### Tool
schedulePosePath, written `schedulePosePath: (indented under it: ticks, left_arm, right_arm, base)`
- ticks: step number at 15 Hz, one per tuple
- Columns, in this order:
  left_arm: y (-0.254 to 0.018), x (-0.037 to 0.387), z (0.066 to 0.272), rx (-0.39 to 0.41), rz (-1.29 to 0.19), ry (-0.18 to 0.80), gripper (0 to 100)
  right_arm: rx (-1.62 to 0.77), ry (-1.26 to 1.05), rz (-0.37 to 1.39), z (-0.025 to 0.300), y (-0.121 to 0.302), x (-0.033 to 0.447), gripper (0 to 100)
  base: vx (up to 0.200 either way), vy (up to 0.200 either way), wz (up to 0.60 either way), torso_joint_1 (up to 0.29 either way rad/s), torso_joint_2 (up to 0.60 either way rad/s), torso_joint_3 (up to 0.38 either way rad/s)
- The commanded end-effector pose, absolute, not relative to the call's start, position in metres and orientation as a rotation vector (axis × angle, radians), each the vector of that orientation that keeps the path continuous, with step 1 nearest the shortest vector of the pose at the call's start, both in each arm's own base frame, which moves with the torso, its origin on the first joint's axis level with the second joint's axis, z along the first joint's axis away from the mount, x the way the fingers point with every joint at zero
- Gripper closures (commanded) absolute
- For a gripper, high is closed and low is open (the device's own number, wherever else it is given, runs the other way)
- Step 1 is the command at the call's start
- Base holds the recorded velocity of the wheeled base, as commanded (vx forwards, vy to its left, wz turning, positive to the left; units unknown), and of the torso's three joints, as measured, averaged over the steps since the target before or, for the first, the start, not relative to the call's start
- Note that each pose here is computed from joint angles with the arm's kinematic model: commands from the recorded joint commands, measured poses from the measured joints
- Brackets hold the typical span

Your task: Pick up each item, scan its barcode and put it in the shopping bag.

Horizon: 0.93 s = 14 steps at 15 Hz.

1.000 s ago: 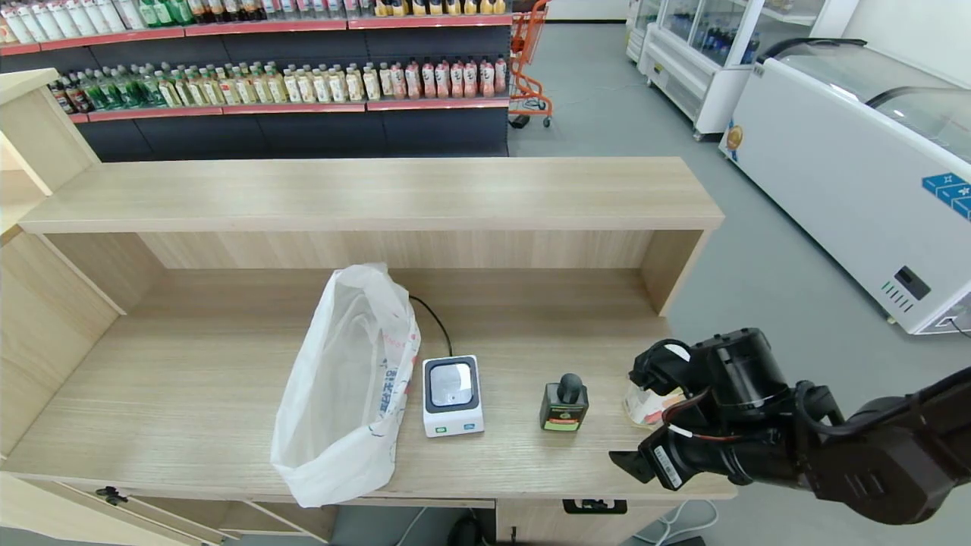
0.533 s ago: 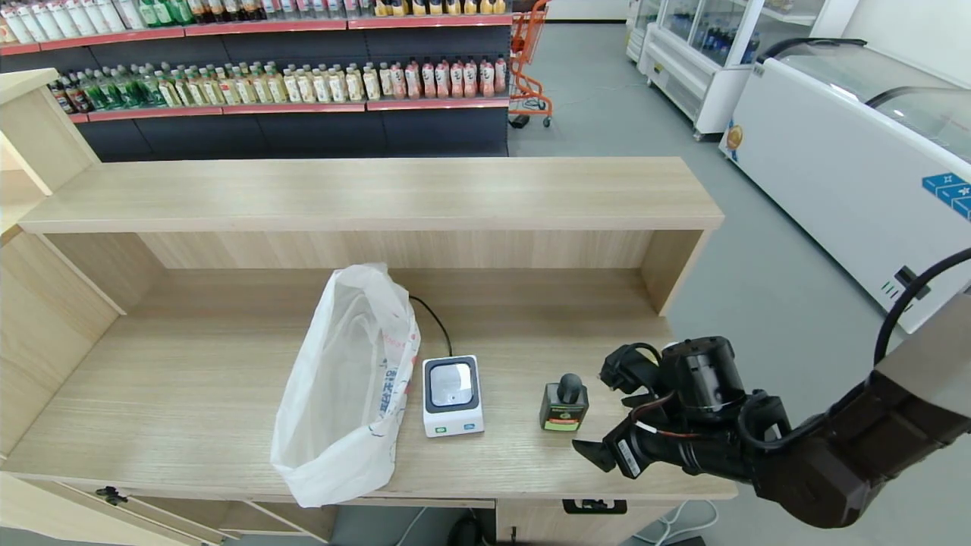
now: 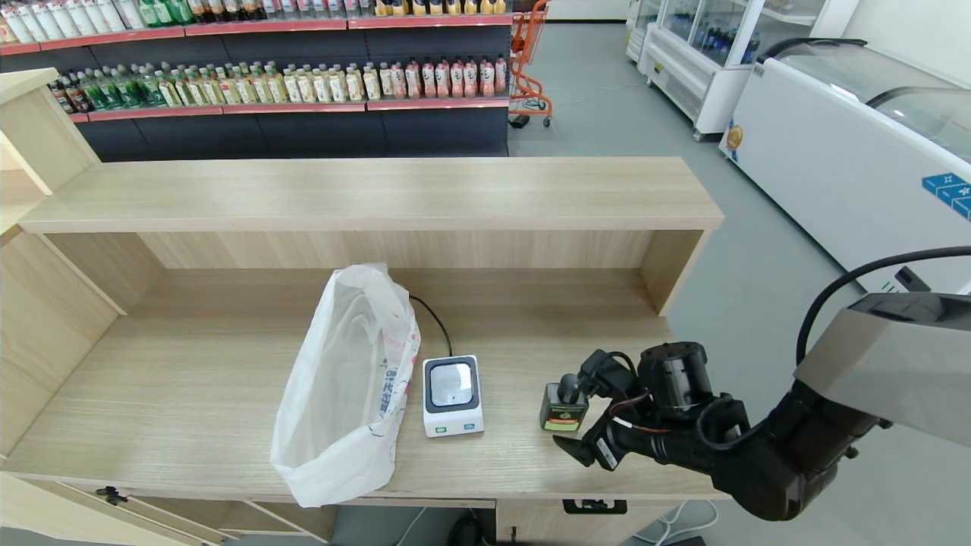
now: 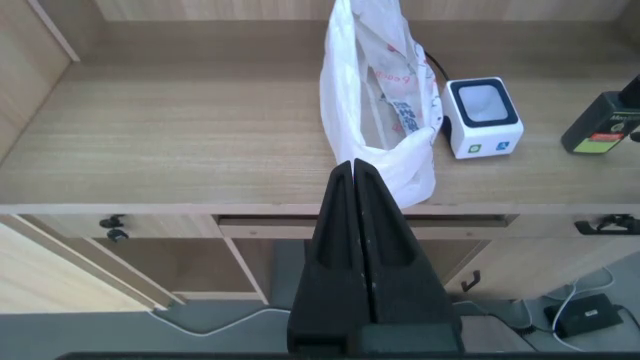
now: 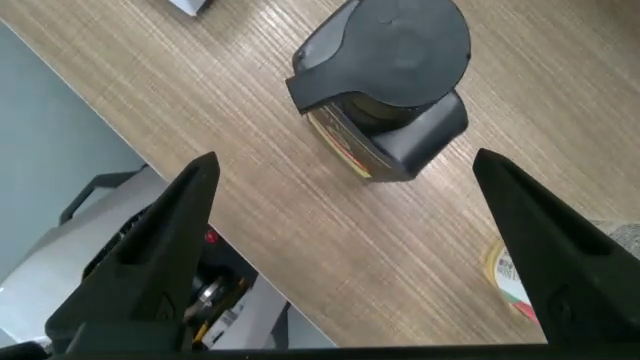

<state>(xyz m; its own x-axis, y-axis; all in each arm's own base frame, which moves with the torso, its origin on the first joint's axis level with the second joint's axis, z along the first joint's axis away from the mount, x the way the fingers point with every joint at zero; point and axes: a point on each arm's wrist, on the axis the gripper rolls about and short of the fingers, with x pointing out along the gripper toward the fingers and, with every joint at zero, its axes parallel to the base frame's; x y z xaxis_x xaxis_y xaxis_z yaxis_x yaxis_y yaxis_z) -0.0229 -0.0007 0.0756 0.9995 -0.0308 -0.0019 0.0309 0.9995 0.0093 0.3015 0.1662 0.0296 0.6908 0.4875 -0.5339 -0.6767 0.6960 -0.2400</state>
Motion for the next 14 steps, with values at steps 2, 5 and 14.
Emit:
schedulePosePath:
  ticks: [2,5,14]
  left_arm:
    - [-0.001,-0.023,0.076,0.009,-0.031,0.001,100]
    - [-0.001,-0.023,0.076,0.009,-0.031,0.003,100]
    - [-0.001,-0.023,0.076,0.009,-0.031,0.003,100]
  right_arm:
    - [-0.445,0.452,0.682,0.019,0.173,0.312,0]
    - [-0.441,0.425,0.68,0.015,0.179,0.322,0]
    - [-0.465,0.374,0.683,-0.012,0.195,0.351,0]
  base:
    - [0.0,0.0,0.0,0.0,0.0,0.0]
    - [0.0,0.0,0.0,0.0,0.0,0.0]
    - [0.0,0.0,0.0,0.0,0.0,0.0]
